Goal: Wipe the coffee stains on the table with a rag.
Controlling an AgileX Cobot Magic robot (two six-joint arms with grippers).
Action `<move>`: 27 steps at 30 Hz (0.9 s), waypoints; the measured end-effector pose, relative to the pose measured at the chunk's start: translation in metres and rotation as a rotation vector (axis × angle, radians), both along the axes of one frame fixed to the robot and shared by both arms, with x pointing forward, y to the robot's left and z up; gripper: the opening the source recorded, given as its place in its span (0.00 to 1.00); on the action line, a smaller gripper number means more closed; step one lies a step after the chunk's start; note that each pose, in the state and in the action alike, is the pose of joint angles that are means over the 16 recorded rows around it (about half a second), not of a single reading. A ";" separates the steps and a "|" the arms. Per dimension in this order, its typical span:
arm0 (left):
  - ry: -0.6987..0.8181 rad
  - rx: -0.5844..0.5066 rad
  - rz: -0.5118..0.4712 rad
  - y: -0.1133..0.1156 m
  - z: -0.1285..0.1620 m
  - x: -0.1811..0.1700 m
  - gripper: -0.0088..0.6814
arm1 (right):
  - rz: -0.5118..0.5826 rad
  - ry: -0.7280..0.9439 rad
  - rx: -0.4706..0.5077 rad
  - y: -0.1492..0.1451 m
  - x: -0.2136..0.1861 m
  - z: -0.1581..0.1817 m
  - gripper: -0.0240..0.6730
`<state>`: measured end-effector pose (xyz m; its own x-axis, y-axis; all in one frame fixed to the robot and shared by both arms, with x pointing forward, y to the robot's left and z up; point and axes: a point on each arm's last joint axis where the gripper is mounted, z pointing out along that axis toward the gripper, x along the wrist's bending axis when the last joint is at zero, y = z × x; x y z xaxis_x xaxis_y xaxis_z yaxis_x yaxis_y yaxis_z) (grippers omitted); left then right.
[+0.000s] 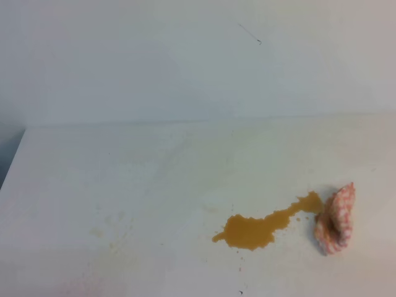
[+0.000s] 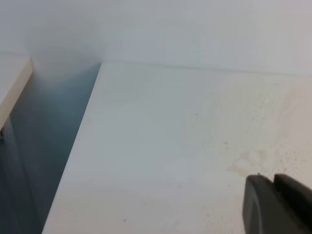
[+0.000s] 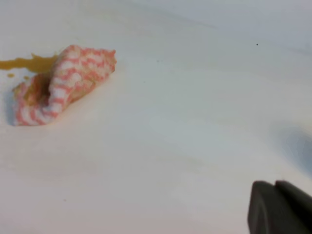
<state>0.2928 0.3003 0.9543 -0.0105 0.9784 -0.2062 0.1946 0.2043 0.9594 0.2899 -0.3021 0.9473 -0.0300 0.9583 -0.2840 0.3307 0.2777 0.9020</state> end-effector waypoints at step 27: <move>-0.002 0.000 0.000 0.000 0.000 0.000 0.01 | -0.001 0.002 -0.023 -0.001 0.000 0.000 0.03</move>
<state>0.2927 0.3003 0.9544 -0.0102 0.9784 -0.2063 0.1931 0.2044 0.9596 0.2898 -0.3029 0.9473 -0.0295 0.9517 -0.3057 0.3325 0.2978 0.8949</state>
